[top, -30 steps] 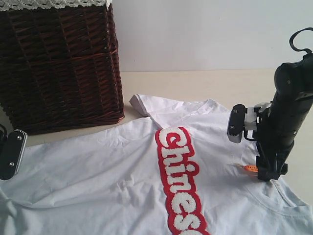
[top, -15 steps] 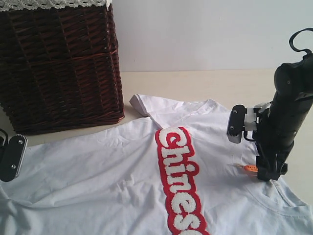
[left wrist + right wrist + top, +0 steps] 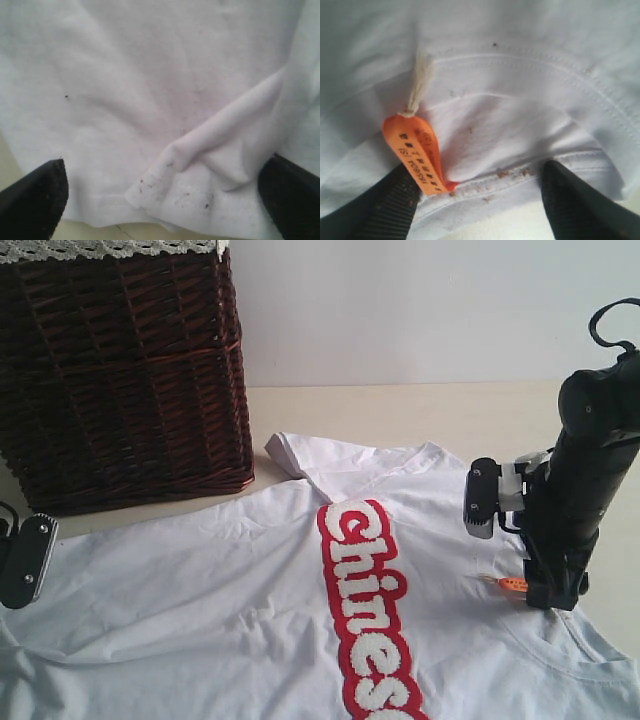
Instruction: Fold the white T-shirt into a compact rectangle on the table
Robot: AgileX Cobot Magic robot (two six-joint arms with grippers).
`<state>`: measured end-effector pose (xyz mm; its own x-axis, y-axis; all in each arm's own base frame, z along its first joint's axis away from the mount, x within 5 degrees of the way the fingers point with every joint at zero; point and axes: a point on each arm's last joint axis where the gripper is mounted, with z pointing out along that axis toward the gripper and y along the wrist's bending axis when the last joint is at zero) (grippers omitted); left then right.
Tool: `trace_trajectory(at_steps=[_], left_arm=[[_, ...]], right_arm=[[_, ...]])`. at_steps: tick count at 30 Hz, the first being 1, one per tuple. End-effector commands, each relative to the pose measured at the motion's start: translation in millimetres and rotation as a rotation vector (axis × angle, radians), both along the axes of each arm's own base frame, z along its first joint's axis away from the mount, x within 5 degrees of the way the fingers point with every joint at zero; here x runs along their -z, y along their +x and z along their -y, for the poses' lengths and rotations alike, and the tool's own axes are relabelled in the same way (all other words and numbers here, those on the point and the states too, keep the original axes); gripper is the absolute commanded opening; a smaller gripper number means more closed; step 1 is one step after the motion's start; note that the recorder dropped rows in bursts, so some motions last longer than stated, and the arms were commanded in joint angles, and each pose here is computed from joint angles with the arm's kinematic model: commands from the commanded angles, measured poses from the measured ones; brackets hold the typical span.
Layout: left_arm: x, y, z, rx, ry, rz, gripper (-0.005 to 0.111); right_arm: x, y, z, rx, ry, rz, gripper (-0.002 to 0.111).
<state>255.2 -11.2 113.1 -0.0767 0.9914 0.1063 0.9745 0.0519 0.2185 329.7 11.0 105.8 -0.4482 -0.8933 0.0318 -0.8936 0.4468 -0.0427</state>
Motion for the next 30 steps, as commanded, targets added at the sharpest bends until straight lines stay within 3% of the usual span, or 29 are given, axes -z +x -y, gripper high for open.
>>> trace_trajectory(at_steps=[1,7,11,14,17,18,19,30], left_arm=[[24,-6,0,0.005,-0.013,-0.055,0.105],[24,-6,0,0.003,-0.014,-0.055,0.105],[24,-6,0,0.001,-0.015,-0.055,0.105],[25,-7,1,-0.033,-0.032,-0.062,0.105],[31,-11,3,-0.056,-0.060,-0.054,0.105],[33,-12,3,-0.054,-0.064,-0.053,0.105],[35,-12,3,-0.050,-0.067,-0.050,0.105],[35,-10,4,-0.045,-0.079,-0.021,0.105]], right_arm=[[19,7,0,-0.063,-0.011,0.075,0.067],[23,8,5,-0.176,-0.074,0.070,0.067],[28,7,5,-0.168,-0.069,0.058,0.062],[35,4,6,-0.172,-0.076,0.016,0.045],[43,0,7,-0.177,-0.087,-0.042,0.019],[44,-1,8,-0.188,-0.097,-0.056,0.005],[44,-1,9,-0.199,-0.104,-0.058,0.001],[-35,11,-2,-0.168,-0.077,0.198,0.000]])
